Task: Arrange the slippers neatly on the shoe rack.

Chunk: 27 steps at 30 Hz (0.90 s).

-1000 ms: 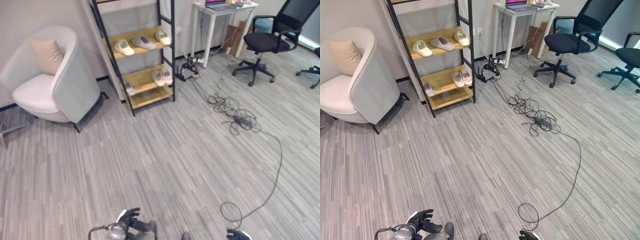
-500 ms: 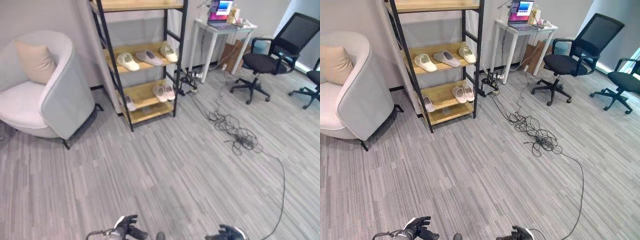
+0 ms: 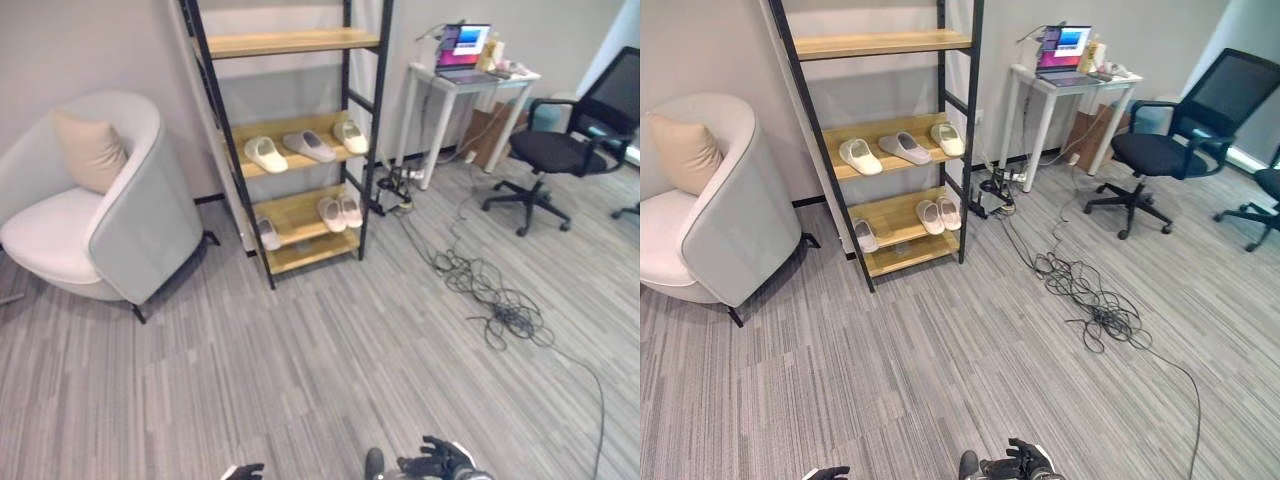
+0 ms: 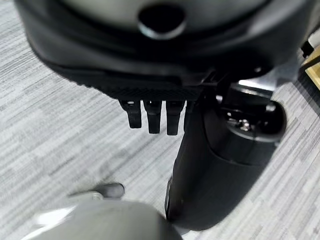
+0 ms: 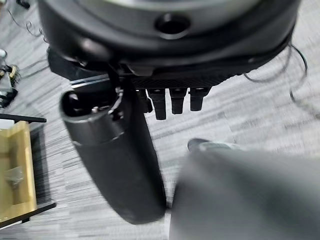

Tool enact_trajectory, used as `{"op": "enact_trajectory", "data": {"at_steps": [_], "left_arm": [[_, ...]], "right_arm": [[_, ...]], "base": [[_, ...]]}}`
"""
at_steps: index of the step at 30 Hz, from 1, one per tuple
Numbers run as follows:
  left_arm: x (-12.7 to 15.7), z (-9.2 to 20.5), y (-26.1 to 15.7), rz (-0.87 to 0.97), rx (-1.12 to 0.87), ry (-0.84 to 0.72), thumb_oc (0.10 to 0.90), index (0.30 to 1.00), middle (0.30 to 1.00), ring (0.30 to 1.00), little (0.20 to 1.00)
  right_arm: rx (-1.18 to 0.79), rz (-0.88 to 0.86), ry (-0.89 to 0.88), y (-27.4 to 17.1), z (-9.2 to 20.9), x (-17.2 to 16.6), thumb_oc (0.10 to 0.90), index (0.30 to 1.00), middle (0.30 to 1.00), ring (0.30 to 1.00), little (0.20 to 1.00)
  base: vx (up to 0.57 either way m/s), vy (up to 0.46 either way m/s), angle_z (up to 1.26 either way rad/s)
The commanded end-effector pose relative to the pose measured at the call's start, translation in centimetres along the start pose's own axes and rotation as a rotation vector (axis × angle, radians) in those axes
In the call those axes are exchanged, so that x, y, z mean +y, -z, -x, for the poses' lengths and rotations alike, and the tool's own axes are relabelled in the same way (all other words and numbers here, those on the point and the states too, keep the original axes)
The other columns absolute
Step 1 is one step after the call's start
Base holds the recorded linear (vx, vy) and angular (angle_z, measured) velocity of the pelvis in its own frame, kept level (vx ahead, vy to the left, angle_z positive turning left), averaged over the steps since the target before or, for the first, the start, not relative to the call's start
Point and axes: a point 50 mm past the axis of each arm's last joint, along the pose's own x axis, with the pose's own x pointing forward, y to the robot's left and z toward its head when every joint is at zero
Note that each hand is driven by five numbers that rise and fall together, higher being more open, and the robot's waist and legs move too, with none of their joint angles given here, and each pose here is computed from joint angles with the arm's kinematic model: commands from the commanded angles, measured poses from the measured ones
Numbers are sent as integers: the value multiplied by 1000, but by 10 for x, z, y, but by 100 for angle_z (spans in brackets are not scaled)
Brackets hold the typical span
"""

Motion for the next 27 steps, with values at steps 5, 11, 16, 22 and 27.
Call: {"op": "enact_trajectory", "data": {"at_steps": [5,11,16,22,27], "left_arm": [[-9,-4,-47,-19,-161,22,800,900,900,900,900],[-9,-4,-40,-30,-139,31,800,900,900,900,900],[-8,-3,-27,-22,-101,30,800,900,900,900,900],[1,-4,-36,-25,-125,12,800,900,900,900,900],[1,-3,-32,-22,-114,14,800,900,900,900,900]], "right_arm": [[-29,14,102,-5,2,-33,800,900,900,900,900],[-35,-1,109,-6,2,-34,800,900,900,900,900],[-26,17,85,-2,2,-27,800,900,900,900,900],[-46,20,60,-9,1,-22,800,900,900,900,900],[-68,21,52,-13,0,-22,800,900,900,900,900]], "base": [[236,-112,-7],[358,61,6],[387,149,-24],[231,153,-14],[379,-16,35]]}}
